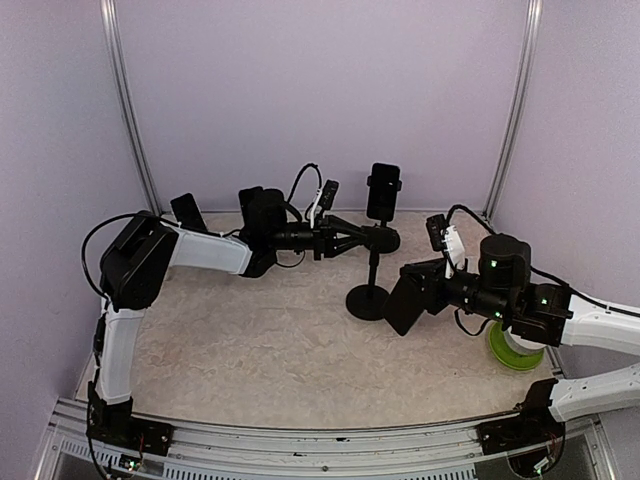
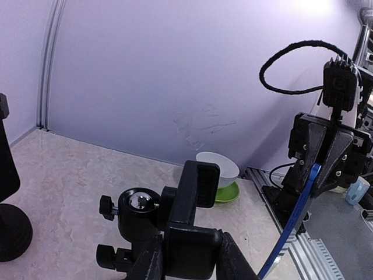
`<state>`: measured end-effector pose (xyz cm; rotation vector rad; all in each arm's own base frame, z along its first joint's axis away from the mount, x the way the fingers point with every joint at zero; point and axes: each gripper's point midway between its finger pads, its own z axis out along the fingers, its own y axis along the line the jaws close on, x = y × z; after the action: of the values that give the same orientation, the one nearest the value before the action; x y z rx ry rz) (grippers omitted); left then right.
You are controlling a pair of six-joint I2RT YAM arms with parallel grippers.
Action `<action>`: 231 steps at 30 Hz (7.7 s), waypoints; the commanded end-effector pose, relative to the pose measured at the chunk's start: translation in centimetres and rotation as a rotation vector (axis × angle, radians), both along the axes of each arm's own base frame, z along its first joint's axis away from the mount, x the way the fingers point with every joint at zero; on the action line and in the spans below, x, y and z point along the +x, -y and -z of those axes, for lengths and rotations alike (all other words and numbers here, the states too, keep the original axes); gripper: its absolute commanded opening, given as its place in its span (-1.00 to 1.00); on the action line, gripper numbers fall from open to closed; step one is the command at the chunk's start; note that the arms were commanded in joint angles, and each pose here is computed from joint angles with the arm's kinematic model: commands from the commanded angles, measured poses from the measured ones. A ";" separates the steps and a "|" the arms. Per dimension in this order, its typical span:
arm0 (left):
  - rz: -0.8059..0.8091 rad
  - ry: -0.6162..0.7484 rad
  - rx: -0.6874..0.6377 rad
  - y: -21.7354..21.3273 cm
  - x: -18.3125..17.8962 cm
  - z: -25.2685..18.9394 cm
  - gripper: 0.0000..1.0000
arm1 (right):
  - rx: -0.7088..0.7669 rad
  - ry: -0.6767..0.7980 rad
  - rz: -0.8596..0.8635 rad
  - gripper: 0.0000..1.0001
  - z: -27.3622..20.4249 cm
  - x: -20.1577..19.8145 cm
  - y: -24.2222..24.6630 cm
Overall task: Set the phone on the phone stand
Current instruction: Move the phone stand to the center of the board, then install the phone on the phone stand, then adjust the phone stand with the phone at the center of the board.
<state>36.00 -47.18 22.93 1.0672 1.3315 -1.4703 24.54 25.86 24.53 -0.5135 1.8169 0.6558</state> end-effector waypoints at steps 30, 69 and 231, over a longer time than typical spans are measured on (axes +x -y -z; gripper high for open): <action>0.121 0.022 0.014 -1.8 -11.8 -1.9 -0.86 | 0.037 0.080 -0.722 -1.00 -7.1 -6.0 -10.0; 0.288 0.047 0.032 -3.9 -16.5 -2.8 -0.96 | -0.036 0.073 -0.907 -1.00 -3.8 -4.4 -9.6; -0.233 -0.002 0.305 -10.1 -16.7 0.9 0.96 | -0.186 0.056 -0.730 0.65 -1.9 -8.0 -7.6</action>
<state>19.12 -36.30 21.52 1.0260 1.6796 -1.1504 15.96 33.96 26.46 -1.3788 1.6505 0.9606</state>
